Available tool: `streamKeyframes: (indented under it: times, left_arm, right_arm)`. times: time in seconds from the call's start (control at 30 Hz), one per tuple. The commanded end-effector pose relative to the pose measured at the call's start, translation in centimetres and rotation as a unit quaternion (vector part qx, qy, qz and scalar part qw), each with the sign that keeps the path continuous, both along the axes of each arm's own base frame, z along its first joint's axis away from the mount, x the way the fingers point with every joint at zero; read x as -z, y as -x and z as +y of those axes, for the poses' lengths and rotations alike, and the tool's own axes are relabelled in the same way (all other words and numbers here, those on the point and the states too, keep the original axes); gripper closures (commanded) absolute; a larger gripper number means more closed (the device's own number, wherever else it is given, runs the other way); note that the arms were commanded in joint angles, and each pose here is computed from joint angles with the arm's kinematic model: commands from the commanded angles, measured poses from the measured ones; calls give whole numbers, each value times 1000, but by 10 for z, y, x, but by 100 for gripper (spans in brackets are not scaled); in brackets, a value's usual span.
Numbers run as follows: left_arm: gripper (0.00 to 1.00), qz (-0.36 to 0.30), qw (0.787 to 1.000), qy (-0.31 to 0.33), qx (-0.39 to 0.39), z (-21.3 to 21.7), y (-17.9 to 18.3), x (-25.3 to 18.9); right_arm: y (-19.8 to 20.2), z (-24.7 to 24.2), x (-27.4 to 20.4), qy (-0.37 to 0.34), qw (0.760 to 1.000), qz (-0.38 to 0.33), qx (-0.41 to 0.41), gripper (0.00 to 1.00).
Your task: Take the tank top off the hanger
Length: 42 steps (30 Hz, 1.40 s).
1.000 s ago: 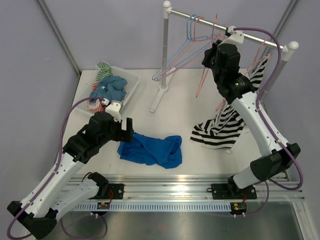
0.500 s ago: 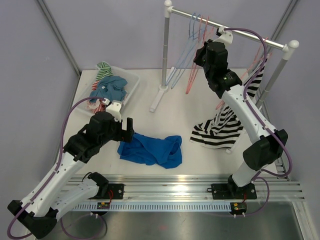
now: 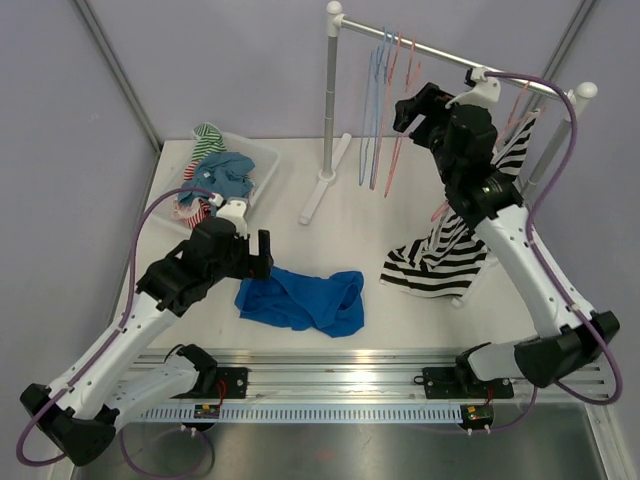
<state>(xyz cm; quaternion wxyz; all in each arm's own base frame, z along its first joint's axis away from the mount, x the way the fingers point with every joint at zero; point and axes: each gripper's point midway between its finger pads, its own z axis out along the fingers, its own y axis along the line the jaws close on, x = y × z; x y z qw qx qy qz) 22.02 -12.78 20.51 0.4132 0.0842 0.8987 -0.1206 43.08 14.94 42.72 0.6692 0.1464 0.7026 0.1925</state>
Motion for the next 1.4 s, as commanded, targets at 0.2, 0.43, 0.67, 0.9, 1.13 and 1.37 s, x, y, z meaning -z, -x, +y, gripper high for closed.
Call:
streamKeyframes:
  times: [0.2,0.43,0.67,0.9,1.13,1.37]
  left_arm:
    - [1,33,999,1,31,-78,4,27]
    - [1,102,992,-48,63,-114,11,101]
    - [1,153,984,-73,63,-126,12,165]
    - [80,179,978,-89,60,-132,10,196]
    - [100,45,994,-99,-30,-109,-47,71]
    - [100,-53,986,-27,-154,-28,-101,-74]
  right_arm:
    - [137,23,-74,11,968,-112,-223,0]
    - [231,48,-43,28,905,-141,-400,0]
    - [234,31,-45,42,917,-165,-360,1]
    - [234,33,-41,54,914,-163,-367,0]
    - [239,27,-47,55,916,-181,-354,1]
    - [240,20,-48,65,920,-190,-338,1]
